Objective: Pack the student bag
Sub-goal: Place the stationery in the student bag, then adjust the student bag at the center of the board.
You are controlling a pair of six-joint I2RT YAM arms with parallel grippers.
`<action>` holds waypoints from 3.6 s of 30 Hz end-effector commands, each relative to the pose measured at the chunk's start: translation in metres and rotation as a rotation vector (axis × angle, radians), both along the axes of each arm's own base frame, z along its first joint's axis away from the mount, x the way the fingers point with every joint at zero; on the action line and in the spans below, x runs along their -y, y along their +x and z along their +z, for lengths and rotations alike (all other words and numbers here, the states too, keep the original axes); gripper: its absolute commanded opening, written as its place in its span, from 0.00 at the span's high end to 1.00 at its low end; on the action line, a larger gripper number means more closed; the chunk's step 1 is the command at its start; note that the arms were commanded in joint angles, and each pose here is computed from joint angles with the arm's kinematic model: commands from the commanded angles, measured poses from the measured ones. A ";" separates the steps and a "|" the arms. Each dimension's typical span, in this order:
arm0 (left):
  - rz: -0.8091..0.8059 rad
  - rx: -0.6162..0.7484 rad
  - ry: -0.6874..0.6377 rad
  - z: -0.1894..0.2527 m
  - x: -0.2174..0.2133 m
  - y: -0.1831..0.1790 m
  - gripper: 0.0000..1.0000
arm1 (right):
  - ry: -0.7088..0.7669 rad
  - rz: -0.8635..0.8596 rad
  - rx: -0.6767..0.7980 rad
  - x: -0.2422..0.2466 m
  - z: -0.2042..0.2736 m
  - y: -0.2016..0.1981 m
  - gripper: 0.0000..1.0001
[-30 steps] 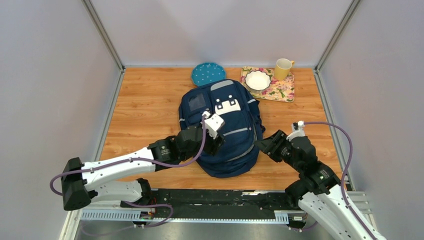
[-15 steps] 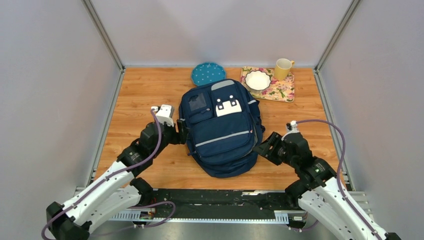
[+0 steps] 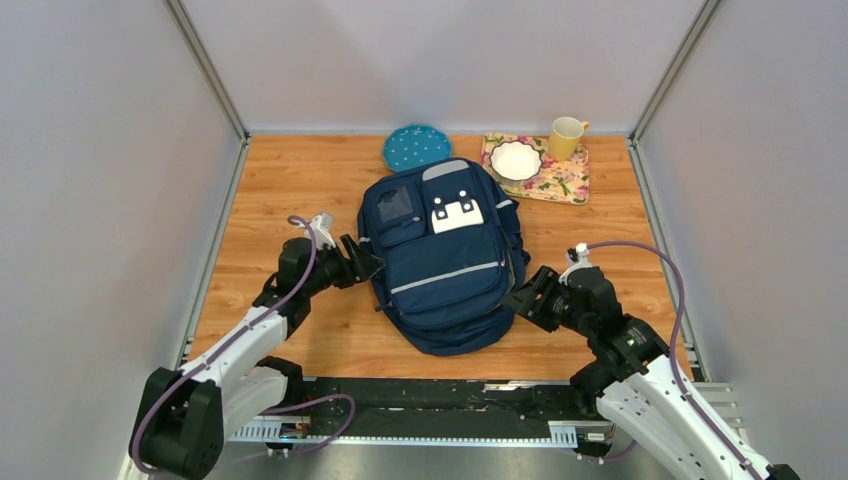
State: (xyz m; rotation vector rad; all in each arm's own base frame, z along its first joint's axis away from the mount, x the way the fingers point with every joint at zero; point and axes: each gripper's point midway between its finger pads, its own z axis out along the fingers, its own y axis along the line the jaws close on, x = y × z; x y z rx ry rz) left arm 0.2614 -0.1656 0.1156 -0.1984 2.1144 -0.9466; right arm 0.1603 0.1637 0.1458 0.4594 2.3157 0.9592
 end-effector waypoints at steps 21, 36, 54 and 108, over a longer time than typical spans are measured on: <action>-0.031 0.023 -0.154 -0.012 0.017 0.024 0.36 | 0.012 0.002 0.031 -0.002 0.003 0.004 0.46; -0.032 0.021 -0.301 -0.016 0.025 0.018 0.77 | -0.006 -0.007 0.026 -0.001 0.001 0.014 0.46; 0.041 0.092 -0.317 0.012 0.011 -0.008 1.00 | 0.000 -0.045 -0.024 0.003 -0.015 0.067 0.46; 0.156 0.110 -0.440 0.050 0.050 -0.049 1.00 | -0.041 0.368 0.143 -0.143 0.023 -0.034 0.59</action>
